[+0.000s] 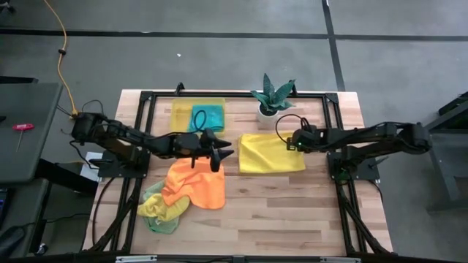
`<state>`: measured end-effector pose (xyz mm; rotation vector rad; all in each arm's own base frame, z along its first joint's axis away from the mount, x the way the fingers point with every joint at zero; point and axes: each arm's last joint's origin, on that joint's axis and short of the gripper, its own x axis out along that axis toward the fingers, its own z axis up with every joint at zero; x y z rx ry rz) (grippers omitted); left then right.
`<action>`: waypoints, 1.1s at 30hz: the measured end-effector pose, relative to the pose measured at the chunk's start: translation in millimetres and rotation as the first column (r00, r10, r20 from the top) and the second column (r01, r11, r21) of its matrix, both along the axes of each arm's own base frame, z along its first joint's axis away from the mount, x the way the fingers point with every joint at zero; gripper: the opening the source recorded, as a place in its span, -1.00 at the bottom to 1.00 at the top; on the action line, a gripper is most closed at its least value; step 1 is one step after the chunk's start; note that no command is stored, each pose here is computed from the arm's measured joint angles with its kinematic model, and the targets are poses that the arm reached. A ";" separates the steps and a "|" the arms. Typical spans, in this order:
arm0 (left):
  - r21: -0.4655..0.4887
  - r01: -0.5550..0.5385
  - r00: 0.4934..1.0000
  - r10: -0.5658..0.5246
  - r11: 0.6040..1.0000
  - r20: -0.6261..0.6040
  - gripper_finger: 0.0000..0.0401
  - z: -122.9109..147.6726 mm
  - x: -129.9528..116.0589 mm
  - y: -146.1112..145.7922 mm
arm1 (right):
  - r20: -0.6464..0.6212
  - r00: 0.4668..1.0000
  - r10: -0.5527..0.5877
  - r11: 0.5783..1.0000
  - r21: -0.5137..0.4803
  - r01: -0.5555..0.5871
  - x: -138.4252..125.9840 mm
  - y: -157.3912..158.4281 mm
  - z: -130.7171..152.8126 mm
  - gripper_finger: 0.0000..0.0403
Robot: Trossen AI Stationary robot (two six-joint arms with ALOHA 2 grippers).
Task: Fold microfiber towels
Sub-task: Fold the right yellow microfiber cloth
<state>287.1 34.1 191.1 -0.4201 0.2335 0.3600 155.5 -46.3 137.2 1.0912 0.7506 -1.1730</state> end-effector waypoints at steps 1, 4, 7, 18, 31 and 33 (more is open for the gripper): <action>0.012 0.004 1.000 -0.004 1.000 -0.023 -0.07 1.2 5.9 1.2 | 0.021 1.000 0.001 1.000 -0.003 -0.001 -0.2 0.1 2.6 -1.00; 0.044 0.025 0.994 -0.020 0.999 -0.108 -0.07 2.0 25.6 7.6 | 0.078 0.997 0.000 1.000 -0.012 0.001 -1.8 0.6 10.2 -1.00; 0.084 0.035 0.980 -0.018 0.996 -0.198 -0.08 -4.1 46.3 16.6 | 0.144 0.989 0.021 0.999 -0.036 -0.015 -3.3 1.1 19.2 -1.00; 0.128 -0.060 0.913 0.106 0.990 -0.394 -0.69 -58.0 73.6 49.2 | 0.360 0.884 0.298 0.951 -0.035 -0.306 9.3 10.9 37.4 -1.00; 0.102 -0.078 0.932 0.109 0.992 -0.346 -0.98 -61.6 71.1 79.3 | 0.281 0.889 0.361 0.920 0.047 -0.389 33.3 37.3 8.8 -1.00; 0.100 -0.066 0.930 0.097 0.993 -0.354 -0.99 -65.4 71.4 80.9 | 0.283 0.888 0.362 0.920 0.049 -0.390 35.6 38.8 6.8 -1.00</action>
